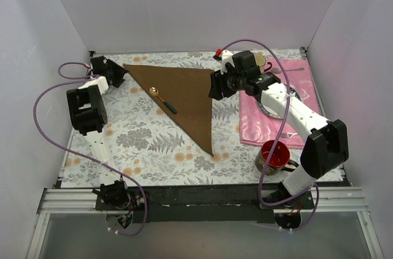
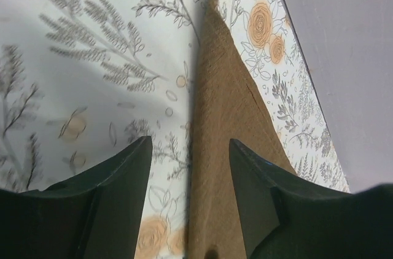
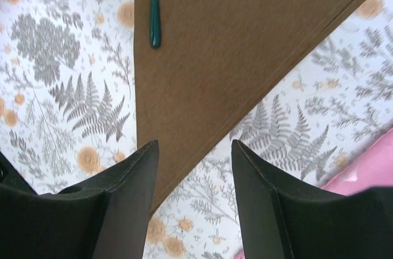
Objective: Fold the napkin, place the utensils inside, and roll it up
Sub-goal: Place the utensil onto the napkin, then fold the napkin
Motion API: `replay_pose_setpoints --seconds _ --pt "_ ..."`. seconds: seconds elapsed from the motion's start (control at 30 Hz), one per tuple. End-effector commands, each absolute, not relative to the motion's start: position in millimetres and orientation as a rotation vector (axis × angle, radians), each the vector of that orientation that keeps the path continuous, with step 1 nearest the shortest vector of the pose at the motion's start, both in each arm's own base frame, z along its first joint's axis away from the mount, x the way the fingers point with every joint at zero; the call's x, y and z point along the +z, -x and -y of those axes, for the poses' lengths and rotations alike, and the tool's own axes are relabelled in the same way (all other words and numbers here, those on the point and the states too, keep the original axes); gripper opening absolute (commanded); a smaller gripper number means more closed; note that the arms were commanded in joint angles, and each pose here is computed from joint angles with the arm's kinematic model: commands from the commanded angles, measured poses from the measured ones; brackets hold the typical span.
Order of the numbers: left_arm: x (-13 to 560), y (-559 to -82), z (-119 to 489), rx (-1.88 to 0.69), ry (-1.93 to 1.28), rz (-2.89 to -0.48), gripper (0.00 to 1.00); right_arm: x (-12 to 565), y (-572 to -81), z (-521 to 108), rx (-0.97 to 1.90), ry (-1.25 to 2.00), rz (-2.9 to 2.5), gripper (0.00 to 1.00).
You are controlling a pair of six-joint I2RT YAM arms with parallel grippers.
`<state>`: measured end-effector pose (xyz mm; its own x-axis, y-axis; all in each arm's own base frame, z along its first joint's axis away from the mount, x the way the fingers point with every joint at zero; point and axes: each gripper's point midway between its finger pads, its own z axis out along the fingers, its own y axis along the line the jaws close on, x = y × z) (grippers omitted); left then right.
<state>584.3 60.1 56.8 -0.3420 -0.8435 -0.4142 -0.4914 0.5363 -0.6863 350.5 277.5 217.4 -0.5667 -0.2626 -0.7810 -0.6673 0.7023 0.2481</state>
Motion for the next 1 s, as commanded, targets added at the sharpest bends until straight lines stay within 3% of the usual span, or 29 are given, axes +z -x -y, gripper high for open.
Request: replay_pose_setpoints --seconds 0.0,0.23,0.67,0.97 --pt "91 -619 -59 -0.644 0.888 -1.915 0.51 239 -335 -274 0.720 0.759 -2.061 0.59" --pt "63 -642 -69 -0.620 0.909 -1.928 0.43 231 -325 -263 0.716 0.728 -2.059 0.63" --pt "50 -658 -78 -0.618 0.943 -1.929 0.43 239 -327 -257 0.710 0.679 -2.061 0.64" --pt "66 -669 -72 -0.679 0.872 -1.909 0.24 236 -328 -255 0.700 0.672 -2.084 0.66"
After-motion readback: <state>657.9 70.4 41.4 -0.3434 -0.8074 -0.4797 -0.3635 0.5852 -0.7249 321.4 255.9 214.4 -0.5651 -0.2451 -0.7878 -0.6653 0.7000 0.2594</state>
